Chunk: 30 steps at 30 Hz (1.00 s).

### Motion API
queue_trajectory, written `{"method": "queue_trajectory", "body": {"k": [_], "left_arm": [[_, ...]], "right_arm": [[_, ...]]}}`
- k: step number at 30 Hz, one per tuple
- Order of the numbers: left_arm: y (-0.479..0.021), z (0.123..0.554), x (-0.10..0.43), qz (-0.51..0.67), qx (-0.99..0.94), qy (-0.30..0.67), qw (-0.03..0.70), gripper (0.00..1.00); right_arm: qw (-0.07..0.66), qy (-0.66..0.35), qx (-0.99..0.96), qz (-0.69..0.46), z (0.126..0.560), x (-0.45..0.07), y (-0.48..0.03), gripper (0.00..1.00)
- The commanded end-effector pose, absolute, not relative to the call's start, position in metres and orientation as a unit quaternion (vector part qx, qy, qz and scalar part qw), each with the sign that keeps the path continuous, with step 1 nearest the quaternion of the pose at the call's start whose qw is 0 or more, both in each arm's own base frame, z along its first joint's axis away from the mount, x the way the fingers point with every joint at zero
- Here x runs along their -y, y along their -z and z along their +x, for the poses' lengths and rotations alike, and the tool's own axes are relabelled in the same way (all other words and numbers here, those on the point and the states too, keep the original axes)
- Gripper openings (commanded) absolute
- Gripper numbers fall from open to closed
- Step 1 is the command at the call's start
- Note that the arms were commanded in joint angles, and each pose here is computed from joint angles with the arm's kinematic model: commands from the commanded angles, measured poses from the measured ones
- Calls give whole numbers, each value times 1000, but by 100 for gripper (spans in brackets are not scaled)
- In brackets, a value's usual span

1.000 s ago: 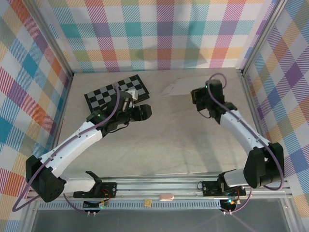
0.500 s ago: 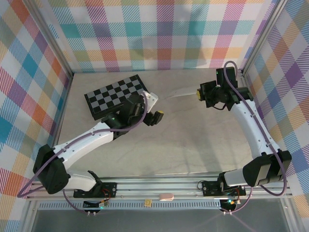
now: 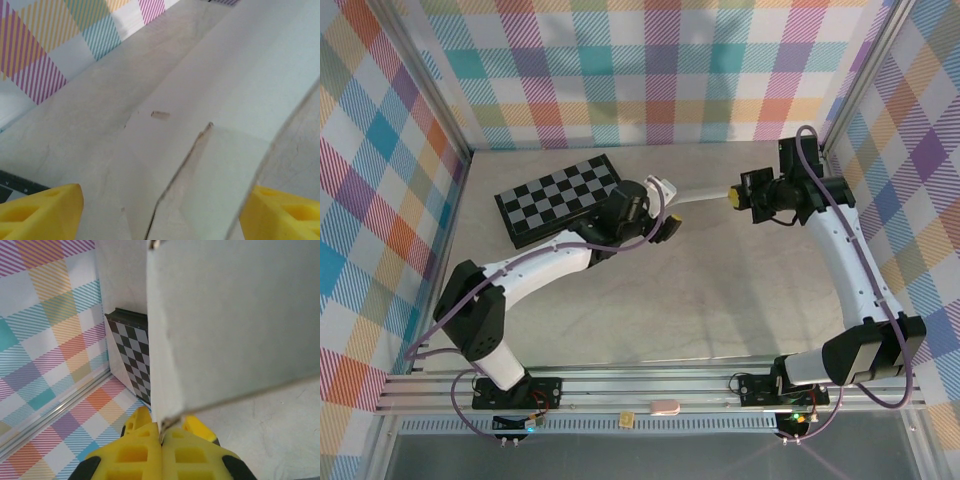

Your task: Fold the paper box

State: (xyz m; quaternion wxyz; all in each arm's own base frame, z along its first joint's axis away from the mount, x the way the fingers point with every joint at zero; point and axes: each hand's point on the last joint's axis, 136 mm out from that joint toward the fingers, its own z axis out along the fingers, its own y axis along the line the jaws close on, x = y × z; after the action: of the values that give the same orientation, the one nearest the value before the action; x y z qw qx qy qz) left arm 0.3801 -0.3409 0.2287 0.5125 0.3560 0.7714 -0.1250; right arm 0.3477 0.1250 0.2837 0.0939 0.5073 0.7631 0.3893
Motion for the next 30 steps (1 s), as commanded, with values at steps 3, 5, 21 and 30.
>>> {"method": "queue_trajectory", "body": {"k": [3, 5, 21, 30], "left_arm": [[-252, 394, 360, 350, -755, 145, 535, 72], [-257, 391, 365, 348, -750, 163, 538, 65], [-307, 376, 350, 217, -838, 241, 440, 0], [-286, 348, 323, 104, -922, 310, 208, 0]], "right_arm": [[85, -418, -751, 504, 335, -123, -308, 0], [85, -421, -748, 506, 336, -120, -311, 0], [297, -434, -763, 376, 380, -78, -411, 69], [367, -430, -758, 326, 384, -72, -459, 75]]}}
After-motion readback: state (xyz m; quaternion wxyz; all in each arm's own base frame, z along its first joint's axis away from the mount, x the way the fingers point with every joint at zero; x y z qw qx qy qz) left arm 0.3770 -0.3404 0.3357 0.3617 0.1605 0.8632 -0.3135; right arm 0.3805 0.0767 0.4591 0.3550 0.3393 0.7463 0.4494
